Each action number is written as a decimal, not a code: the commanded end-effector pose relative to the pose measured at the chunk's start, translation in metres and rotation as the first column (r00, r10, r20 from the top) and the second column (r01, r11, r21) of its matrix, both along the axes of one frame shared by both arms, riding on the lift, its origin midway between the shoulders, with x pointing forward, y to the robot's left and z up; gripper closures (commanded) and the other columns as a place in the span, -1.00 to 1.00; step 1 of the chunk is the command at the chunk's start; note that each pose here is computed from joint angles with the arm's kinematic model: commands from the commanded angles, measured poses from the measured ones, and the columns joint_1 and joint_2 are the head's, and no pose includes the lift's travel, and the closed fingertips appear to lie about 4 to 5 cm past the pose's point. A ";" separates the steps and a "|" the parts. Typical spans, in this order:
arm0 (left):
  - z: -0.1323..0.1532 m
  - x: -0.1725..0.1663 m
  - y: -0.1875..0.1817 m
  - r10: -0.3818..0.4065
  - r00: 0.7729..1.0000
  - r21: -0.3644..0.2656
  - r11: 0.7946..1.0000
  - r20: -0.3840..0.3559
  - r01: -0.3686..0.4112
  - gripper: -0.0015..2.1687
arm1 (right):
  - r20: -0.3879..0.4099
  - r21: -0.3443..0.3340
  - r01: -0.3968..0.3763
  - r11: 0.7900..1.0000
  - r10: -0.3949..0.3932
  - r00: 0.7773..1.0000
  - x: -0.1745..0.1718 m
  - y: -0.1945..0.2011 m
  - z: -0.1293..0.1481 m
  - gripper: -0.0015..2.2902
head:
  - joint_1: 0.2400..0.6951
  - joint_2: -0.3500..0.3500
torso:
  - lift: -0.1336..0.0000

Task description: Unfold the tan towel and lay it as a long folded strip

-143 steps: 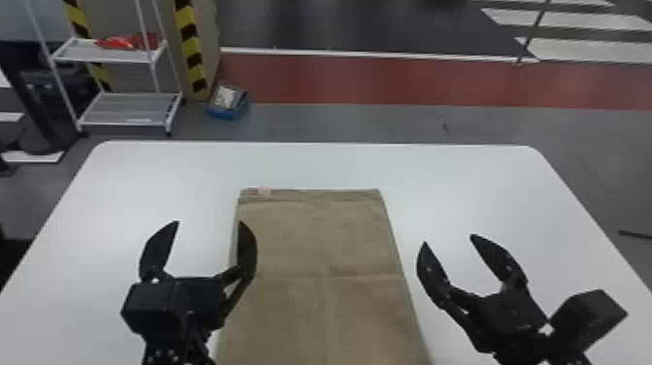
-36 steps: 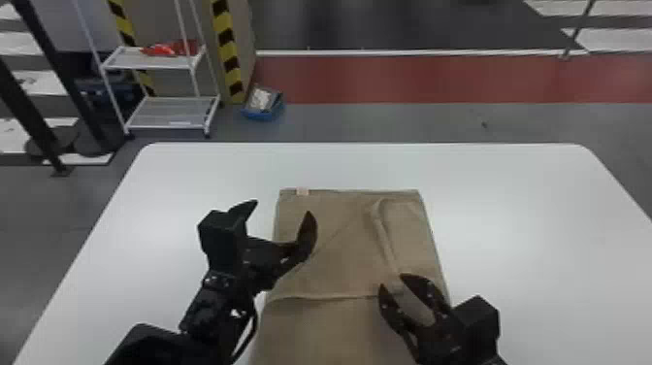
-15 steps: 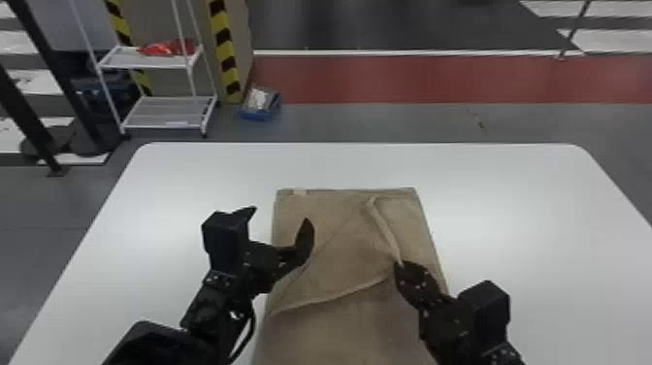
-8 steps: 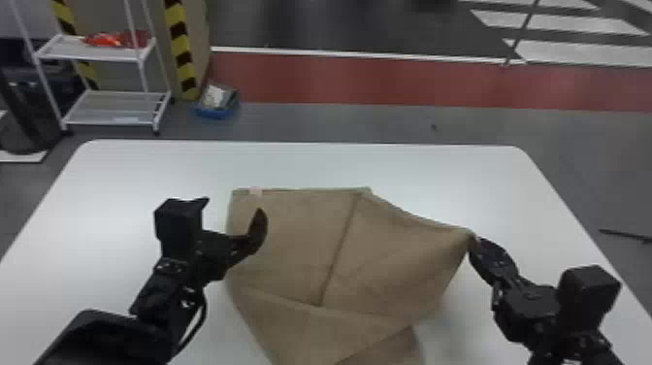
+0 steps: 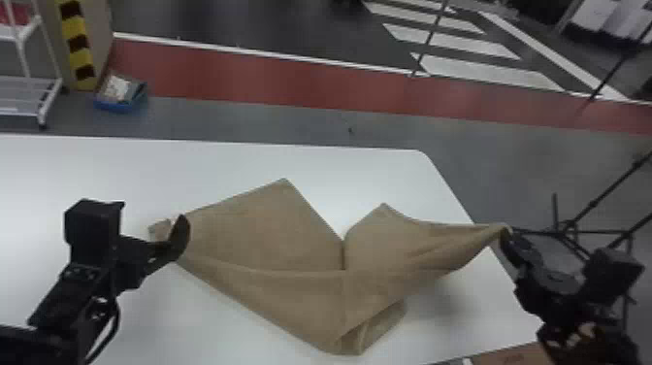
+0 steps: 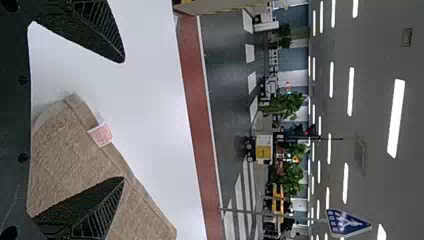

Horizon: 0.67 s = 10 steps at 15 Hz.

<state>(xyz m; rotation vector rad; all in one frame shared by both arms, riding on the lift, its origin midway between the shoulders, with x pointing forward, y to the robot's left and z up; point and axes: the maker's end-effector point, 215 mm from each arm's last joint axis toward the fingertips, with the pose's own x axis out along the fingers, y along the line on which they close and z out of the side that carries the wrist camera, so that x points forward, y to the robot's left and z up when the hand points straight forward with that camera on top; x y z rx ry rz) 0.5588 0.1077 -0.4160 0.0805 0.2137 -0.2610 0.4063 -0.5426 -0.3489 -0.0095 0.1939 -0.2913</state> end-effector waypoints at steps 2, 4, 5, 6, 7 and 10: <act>-0.017 0.003 0.005 0.005 1.000 0.027 1.000 -0.027 -0.004 -0.97 | -0.009 0.025 0.067 0.997 -0.067 0.998 -0.010 -0.038 -0.006 0.13 | 1.00 -1.00 | -0.66; -0.031 0.008 0.010 0.009 0.998 0.039 0.999 -0.055 -0.007 -0.96 | -0.009 0.025 0.055 0.998 -0.055 0.998 -0.010 -0.033 -0.007 0.13 | 1.00 -1.00 | -0.66; -0.039 0.009 0.013 0.013 0.997 0.044 0.999 -0.076 -0.010 -0.88 | -0.008 0.031 0.040 0.999 -0.039 0.999 -0.008 -0.027 -0.009 0.13 | 1.00 -1.00 | -0.66; -0.049 0.006 0.015 0.012 0.994 0.047 0.999 -0.104 -0.007 -0.75 | 0.000 0.033 0.032 0.999 -0.032 0.999 -0.008 -0.021 -0.007 0.13 | 1.00 -1.00 | -0.66; -0.053 0.004 0.019 0.016 0.993 0.037 0.999 -0.118 -0.012 -0.70 | 0.000 0.034 0.023 0.999 -0.023 1.000 -0.006 -0.016 -0.007 0.13 | 1.00 -1.00 | -0.66; -0.067 -0.011 0.018 -0.042 0.982 -0.029 0.999 -0.186 0.037 -0.62 | -0.007 0.035 0.000 0.999 0.000 1.000 0.001 -0.004 -0.011 0.13 | 1.00 -1.00 | -0.66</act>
